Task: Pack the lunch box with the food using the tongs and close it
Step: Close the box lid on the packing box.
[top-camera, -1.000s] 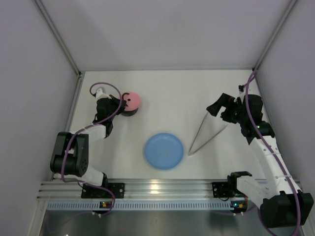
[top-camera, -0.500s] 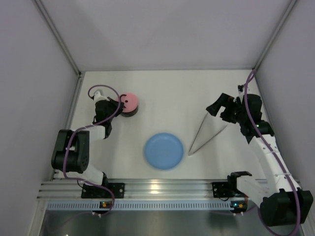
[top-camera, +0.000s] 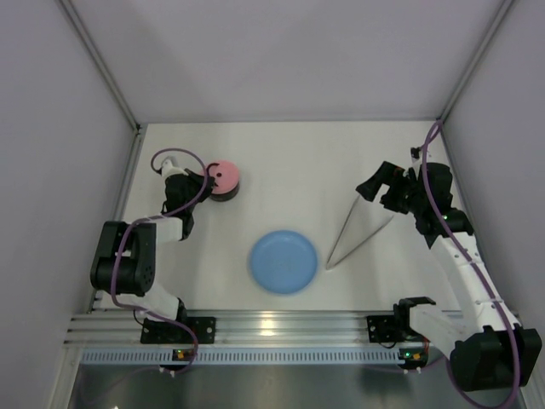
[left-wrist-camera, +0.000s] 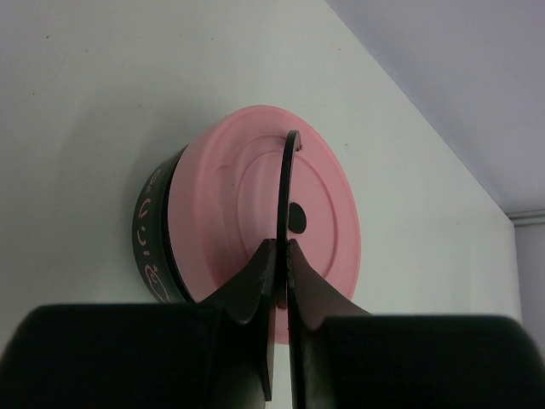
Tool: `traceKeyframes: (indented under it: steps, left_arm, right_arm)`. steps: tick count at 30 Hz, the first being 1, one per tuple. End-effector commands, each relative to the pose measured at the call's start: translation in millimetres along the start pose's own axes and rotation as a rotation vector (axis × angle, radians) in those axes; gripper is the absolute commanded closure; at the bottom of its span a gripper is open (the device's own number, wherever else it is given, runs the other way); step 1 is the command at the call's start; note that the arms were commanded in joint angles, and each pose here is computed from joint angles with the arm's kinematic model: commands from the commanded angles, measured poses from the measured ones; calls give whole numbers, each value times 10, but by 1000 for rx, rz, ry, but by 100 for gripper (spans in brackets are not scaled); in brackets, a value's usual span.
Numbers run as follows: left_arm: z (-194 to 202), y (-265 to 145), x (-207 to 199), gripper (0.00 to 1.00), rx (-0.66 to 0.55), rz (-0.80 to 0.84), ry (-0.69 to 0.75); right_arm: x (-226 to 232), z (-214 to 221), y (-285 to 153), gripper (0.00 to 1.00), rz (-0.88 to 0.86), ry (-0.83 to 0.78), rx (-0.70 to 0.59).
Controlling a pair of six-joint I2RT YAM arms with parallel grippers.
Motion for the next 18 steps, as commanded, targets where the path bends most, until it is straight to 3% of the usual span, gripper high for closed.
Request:
traceKeyframes:
  steps: [1, 9, 11, 14, 18]
  left_arm:
    - [154, -18, 281, 98, 35, -108, -33]
    - [248, 32, 460, 87, 88, -247, -48]
    - [288, 31, 525, 82, 114, -299, -47]
    - [328, 17, 578, 66, 134, -334, -47]
    - [331, 4, 603, 57, 142, -370, -34]
  right_arm:
    - [73, -102, 25, 7, -43, -45, -63]
    - [62, -71, 41, 7, -44, -41, -59]
    - [64, -70, 48, 7, -46, -40, -60]
    - [70, -58, 57, 7, -49, -40, -57]
    - [63, -48, 64, 7, -47, -40, -56]
Point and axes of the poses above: each gripper's point midway between its finger pads, its own y axis out along the fingers, its own x axis along the line the jaws close on, z = x × y, the point moved 9 cm from there along -y, back along the fingers, and after that the axes turned 8 degrees about -y, right-handed, at the moved point
